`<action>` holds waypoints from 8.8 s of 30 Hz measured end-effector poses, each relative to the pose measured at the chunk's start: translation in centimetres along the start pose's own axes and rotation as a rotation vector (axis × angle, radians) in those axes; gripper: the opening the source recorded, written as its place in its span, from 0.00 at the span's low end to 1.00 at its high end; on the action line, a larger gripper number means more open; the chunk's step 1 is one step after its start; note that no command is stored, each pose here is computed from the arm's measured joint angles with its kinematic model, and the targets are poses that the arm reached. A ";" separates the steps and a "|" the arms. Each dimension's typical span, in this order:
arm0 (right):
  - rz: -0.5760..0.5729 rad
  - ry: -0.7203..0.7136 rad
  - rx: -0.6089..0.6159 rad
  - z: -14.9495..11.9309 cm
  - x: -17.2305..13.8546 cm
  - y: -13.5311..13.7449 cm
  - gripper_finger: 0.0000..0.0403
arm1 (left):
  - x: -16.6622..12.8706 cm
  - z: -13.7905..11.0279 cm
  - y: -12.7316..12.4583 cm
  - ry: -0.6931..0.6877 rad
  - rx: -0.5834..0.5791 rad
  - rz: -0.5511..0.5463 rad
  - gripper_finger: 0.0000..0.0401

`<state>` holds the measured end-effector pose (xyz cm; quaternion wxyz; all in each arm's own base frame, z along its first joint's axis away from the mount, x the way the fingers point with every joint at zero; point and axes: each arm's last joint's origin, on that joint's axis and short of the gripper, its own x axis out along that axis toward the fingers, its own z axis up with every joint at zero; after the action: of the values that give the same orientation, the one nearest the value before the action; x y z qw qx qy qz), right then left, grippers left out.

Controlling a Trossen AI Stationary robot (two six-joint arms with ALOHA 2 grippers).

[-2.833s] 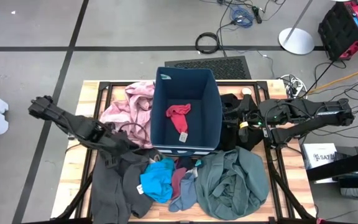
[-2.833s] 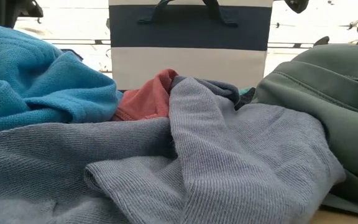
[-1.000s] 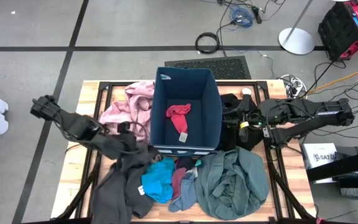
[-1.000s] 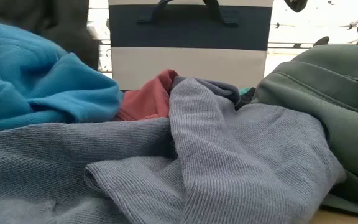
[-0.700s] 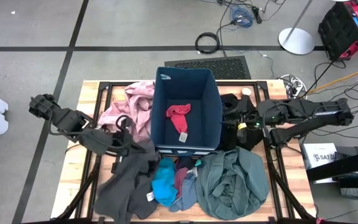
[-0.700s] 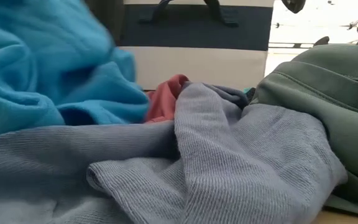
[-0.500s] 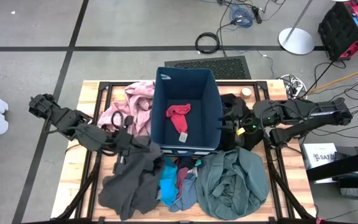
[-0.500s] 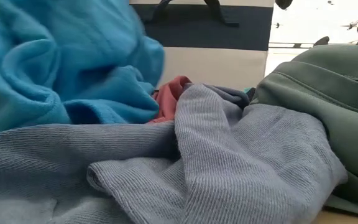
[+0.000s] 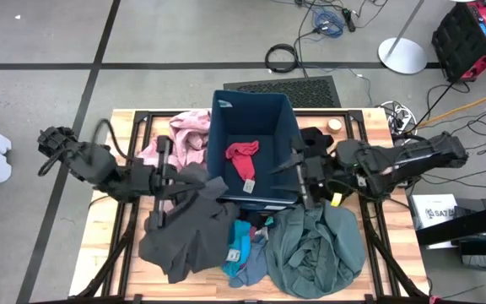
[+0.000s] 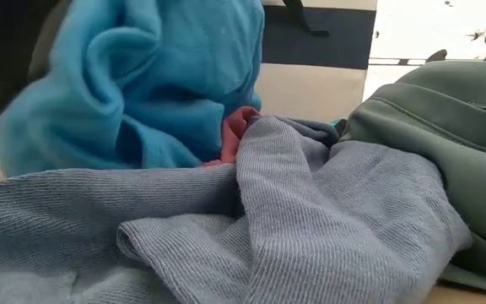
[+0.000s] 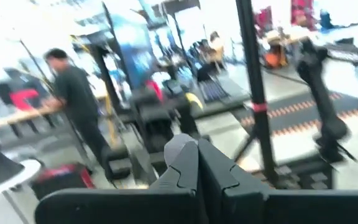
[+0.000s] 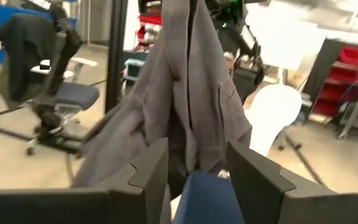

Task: Sort clothes
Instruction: Move the gray cargo shorts to the right of the table, then put the dark blue sock into the blue laundry organizer

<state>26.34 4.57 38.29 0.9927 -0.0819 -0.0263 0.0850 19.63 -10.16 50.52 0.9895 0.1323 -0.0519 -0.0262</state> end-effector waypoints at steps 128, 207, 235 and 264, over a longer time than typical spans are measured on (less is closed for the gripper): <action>-0.256 0.105 0.174 14.2 -13.5 17.0 0.01 | -3.3 -1.5 4.5 0.235 0.092 0.290 0.41; -0.549 1.305 0.794 -6.7 -2.3 10.9 0.58 | -2.6 -3.4 3.4 0.313 -0.053 0.195 0.41; -0.335 0.733 0.342 3.3 -0.7 14.7 0.56 | -0.8 -12.9 -3.2 0.500 -0.342 -0.009 0.41; -0.272 0.454 0.486 -14.3 4.5 15.9 0.56 | -2.3 -23.4 -8.1 0.396 -0.357 0.228 0.41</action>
<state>29.12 18.60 21.74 0.9659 0.1439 0.2053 -0.0643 19.66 -11.75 25.66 0.9846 -0.0479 0.1331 0.1030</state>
